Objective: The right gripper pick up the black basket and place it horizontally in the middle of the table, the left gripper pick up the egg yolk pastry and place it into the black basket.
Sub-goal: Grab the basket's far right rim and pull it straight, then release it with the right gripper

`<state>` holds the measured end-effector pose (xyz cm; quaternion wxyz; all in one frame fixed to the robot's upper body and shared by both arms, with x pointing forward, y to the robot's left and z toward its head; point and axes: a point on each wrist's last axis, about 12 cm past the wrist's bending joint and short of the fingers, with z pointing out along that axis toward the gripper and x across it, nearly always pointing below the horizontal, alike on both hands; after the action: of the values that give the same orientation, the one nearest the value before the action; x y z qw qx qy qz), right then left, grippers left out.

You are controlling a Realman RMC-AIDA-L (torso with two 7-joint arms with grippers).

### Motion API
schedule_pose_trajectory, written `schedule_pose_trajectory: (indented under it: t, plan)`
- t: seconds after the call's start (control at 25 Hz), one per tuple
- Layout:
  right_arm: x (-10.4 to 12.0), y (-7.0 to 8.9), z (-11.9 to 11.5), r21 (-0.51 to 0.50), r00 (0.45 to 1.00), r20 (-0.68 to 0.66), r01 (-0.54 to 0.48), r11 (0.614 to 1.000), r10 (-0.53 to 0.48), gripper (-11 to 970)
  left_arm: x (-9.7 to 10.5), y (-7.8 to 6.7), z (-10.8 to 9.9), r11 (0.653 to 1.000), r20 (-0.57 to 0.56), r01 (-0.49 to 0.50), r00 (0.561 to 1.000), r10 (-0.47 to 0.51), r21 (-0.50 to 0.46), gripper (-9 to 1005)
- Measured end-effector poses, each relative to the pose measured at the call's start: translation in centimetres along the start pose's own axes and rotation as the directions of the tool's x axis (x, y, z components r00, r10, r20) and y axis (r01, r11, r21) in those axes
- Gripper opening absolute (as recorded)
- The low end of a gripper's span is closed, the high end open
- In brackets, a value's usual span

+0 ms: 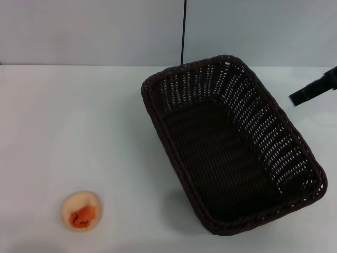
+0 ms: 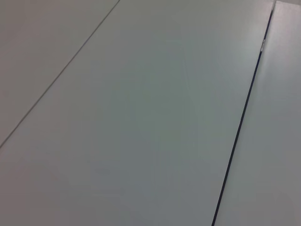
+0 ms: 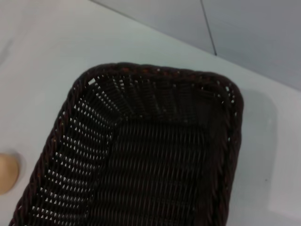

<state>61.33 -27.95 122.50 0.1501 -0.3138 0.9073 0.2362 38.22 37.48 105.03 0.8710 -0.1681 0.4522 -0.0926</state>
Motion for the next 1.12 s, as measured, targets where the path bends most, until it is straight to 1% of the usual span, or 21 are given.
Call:
schedule_pose_trajectory:
  t: [0.04,0.08,0.16,0.52,0.8,0.88,1.04,1.12]
  plan:
    - [-0.1,-0.1,1.1,-0.004,1.000,-0.013,-0.004,1.000,0.004,717,0.0,0.0,0.0,1.000,0.001,0.002,1.000,-0.002,0.000,696]
    - [-0.1,-0.1,1.1,-0.004,1.000,-0.013,-0.004,1.000,0.004,717,0.0,0.0,0.0,1.000,0.001,0.002,1.000,-0.002,0.000,696]
    - [-0.2,-0.4,2.3,-0.005,1.000,-0.018,-0.014,1.000,0.013,717,0.0,0.0,0.1,1.000,0.003,0.003,1.000,-0.003,0.002,695]
    - [-0.1,-0.7,3.9,-0.017,0.999,-0.018,-0.034,0.999,0.033,716,0.2,-0.1,0.4,1.000,-0.001,0.008,1.000,-0.008,0.002,692]
    - [-0.2,-0.3,5.5,-0.040,0.999,-0.040,-0.034,0.999,0.032,715,0.4,-0.1,0.5,1.000,-0.007,0.011,1.000,-0.011,-0.003,689]
    - [-0.1,-0.3,5.8,-0.040,0.998,-0.046,-0.033,0.999,0.031,715,0.4,-0.1,0.5,1.000,-0.008,0.011,1.000,-0.011,-0.003,688]
    - [-0.1,-0.1,7.1,-0.029,0.997,-0.073,-0.029,0.999,0.026,714,0.4,-0.1,0.6,1.000,-0.008,0.012,1.000,-0.012,-0.002,687]
    - [-0.1,-0.1,7.3,-0.030,0.997,-0.077,-0.029,0.999,0.027,714,0.4,-0.1,0.6,1.000,-0.008,0.012,1.000,-0.012,-0.002,686]
